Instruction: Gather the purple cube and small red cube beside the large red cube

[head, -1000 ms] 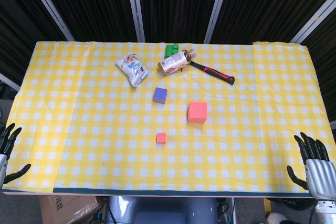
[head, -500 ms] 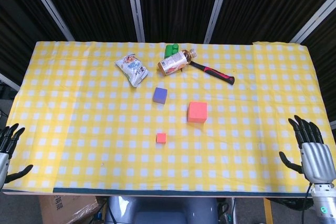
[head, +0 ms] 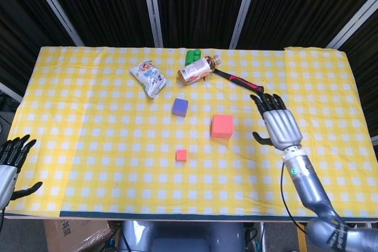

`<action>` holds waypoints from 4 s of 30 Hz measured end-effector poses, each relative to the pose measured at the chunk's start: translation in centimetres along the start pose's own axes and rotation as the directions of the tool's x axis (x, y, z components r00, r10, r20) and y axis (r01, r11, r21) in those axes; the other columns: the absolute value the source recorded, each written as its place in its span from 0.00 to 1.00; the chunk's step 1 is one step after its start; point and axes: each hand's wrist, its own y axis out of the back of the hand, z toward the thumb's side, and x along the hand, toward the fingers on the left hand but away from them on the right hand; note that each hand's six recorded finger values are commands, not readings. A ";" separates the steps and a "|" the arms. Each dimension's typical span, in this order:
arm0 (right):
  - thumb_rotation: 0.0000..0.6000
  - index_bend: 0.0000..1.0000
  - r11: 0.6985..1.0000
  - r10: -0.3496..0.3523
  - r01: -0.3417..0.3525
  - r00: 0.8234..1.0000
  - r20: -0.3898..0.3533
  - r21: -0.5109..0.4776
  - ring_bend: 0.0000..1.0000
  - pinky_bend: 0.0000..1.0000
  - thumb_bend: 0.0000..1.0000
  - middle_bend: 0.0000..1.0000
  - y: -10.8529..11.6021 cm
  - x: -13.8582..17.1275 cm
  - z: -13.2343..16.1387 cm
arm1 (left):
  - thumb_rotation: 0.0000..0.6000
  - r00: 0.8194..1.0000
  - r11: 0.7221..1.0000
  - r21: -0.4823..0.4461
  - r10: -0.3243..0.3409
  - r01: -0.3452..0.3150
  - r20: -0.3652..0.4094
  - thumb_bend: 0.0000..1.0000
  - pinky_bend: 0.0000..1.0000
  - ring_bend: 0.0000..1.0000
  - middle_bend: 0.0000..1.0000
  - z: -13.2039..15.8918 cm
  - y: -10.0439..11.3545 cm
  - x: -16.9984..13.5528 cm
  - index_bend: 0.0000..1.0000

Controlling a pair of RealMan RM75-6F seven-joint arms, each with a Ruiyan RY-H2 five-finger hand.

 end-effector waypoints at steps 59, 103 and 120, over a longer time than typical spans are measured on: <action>1.00 0.23 0.970 0.203 -0.197 0.979 0.030 -0.141 0.00 0.00 0.35 0.01 -12.6 -18.3 16.3 | 1.00 0.994 0.991 -0.084 -0.106 0.103 -0.028 0.08 0.02 0.00 0.00 -1.3 -0.7 -0.2 0.00; 1.00 0.48 0.971 0.217 -0.217 0.976 -0.009 -0.104 0.00 0.00 0.36 0.10 -13.7 -15.9 17.1 | 1.00 0.993 0.990 -0.087 -0.114 0.111 -0.023 0.08 0.02 0.00 0.00 -1.1 -0.8 0.0 0.00; 1.00 0.48 0.971 0.226 -0.220 0.973 0.055 -0.095 0.00 0.00 0.36 0.10 -12.7 -12.9 12.9 | 1.00 0.993 0.991 -0.079 -0.109 0.106 -0.036 0.08 0.02 0.00 0.00 -1.0 -0.9 0.0 0.00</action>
